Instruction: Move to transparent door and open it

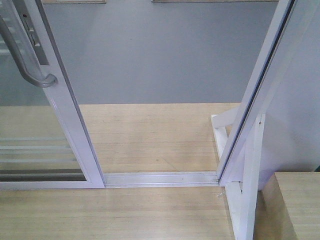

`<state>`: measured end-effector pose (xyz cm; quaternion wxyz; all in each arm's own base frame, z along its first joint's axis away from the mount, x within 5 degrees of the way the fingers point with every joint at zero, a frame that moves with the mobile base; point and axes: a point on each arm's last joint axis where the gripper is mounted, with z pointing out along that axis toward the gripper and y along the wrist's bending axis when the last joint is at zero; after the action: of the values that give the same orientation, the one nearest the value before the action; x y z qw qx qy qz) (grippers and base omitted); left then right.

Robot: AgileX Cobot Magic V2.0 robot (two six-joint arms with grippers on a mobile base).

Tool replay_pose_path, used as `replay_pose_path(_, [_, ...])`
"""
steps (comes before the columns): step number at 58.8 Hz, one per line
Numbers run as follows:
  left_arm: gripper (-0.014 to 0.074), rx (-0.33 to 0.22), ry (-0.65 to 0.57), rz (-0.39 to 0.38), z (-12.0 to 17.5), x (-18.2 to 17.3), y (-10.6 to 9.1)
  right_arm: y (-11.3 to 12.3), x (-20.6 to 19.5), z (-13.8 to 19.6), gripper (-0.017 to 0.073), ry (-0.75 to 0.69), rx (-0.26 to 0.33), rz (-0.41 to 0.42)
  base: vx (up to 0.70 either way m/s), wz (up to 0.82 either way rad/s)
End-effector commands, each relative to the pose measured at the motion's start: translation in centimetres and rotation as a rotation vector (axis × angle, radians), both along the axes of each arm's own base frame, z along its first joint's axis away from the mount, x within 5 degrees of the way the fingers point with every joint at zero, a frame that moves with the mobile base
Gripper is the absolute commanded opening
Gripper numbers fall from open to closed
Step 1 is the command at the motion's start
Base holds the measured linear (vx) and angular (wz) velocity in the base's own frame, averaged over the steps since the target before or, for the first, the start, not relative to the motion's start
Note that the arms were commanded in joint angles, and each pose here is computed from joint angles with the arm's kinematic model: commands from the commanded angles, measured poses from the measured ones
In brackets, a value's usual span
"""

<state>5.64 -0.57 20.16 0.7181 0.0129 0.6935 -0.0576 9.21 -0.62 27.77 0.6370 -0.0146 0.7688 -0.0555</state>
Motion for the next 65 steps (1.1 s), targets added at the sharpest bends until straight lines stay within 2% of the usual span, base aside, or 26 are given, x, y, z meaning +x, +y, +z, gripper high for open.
replay_pose_path(1, [-0.0006,-0.023,-0.063,0.004,-0.2,0.0,0.1,-0.3,-0.8,0.4,-0.0010,-0.159,0.024,-0.042,0.00,0.00])
replay_pose_path(10, [-0.0006,-0.023,-0.063,0.004,-0.2,0.0,0.1,-0.3,-1.7,-3.8,-0.0008,-0.199,0.015,-0.051,0.00,0.00])
replay_pose_path(18, [-0.0006,-0.023,-0.063,0.004,-0.2,0.0,0.1,-0.1,-2.5,-7.8,-0.0008,-0.228,0.046,-0.050,0.00,0.00])
replay_pose_path(19, [-0.0006,-0.023,-0.063,0.004,-0.2,0.0,0.1,-0.1,-2.6,-7.9,-0.0008,-0.201,0.062,-0.054,0.00,0.00])
replay_pose_path(28, [-0.0006,-0.023,-0.061,0.004,-0.2,0.0,0.1,0.0,-3.7,-7.9,-0.0008,-0.254,0.049,-0.052,0.00,0.00])
replay_pose_path(41, [-0.0006,-0.022,-0.058,0.004,-0.2,0.0,0.0,0.0,-3.6,-8.5,-0.0008,-0.184,0.059,-0.054,0.00,0.00])
replay_pose_path(65, [-0.0006,-0.022,-0.058,0.004,-0.2,0.0,0.0,0.0,-3.6,-8.4,-0.0008,-0.186,0.059,-0.053,0.00,0.00])
